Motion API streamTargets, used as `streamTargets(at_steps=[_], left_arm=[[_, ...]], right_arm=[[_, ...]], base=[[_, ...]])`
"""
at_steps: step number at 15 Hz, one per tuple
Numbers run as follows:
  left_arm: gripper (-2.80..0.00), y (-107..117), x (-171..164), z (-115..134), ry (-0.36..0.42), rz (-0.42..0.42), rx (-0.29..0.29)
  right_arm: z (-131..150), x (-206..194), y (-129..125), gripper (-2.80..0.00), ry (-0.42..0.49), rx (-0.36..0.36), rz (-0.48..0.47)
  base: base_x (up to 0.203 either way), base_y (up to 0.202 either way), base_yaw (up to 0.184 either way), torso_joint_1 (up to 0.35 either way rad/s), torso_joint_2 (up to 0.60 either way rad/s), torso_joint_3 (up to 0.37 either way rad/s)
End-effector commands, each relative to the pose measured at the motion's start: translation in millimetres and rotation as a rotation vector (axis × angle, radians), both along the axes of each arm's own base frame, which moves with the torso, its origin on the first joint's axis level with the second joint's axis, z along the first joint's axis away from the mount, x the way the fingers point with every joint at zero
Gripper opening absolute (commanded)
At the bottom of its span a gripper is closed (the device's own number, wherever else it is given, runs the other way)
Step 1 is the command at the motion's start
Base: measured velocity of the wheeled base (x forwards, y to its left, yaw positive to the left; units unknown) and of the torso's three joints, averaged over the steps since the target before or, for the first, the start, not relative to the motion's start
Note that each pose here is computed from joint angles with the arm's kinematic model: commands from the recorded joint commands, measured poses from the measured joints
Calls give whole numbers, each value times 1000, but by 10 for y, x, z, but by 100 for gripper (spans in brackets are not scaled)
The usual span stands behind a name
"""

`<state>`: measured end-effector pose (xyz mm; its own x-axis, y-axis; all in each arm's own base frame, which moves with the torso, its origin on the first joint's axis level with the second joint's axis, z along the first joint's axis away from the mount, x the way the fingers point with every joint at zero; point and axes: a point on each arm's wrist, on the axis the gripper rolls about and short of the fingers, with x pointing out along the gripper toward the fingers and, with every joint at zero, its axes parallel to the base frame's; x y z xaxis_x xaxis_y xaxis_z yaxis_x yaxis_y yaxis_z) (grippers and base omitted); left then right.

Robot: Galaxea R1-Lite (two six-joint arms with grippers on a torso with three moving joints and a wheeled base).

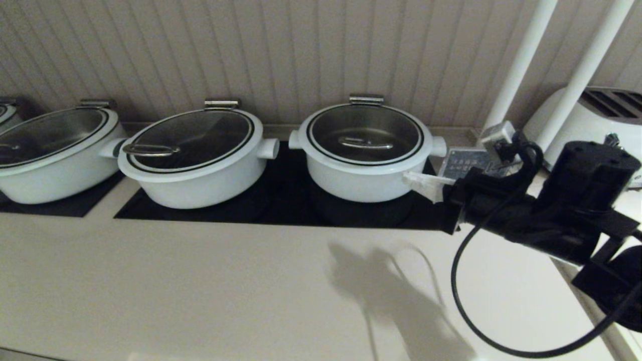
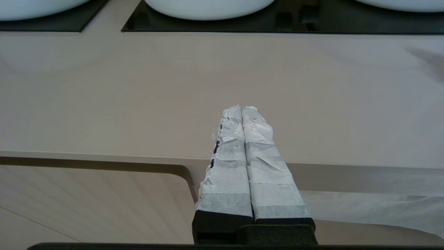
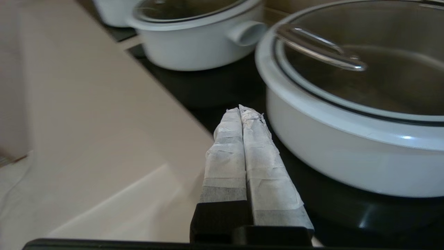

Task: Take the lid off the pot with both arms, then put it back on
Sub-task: Open the food pot lid a small opening with the right arm

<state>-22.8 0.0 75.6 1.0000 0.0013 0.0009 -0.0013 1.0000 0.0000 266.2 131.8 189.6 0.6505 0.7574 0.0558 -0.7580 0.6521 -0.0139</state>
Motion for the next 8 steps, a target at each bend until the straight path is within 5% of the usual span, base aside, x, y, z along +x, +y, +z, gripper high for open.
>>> streamTargets(at_steps=[1, 8], left_arm=[[-280, 0, 0, 0, -1, 0, 0], [-280, 0, 0, 0, -1, 0, 0]], right_arm=[[-126, 167, 75, -280, 26, -11, -10], [-155, 481, 214, -280, 5, -2, -47]], base=[[0, 0, 0, 0, 0, 0], [0, 0, 0, 0, 0, 0]])
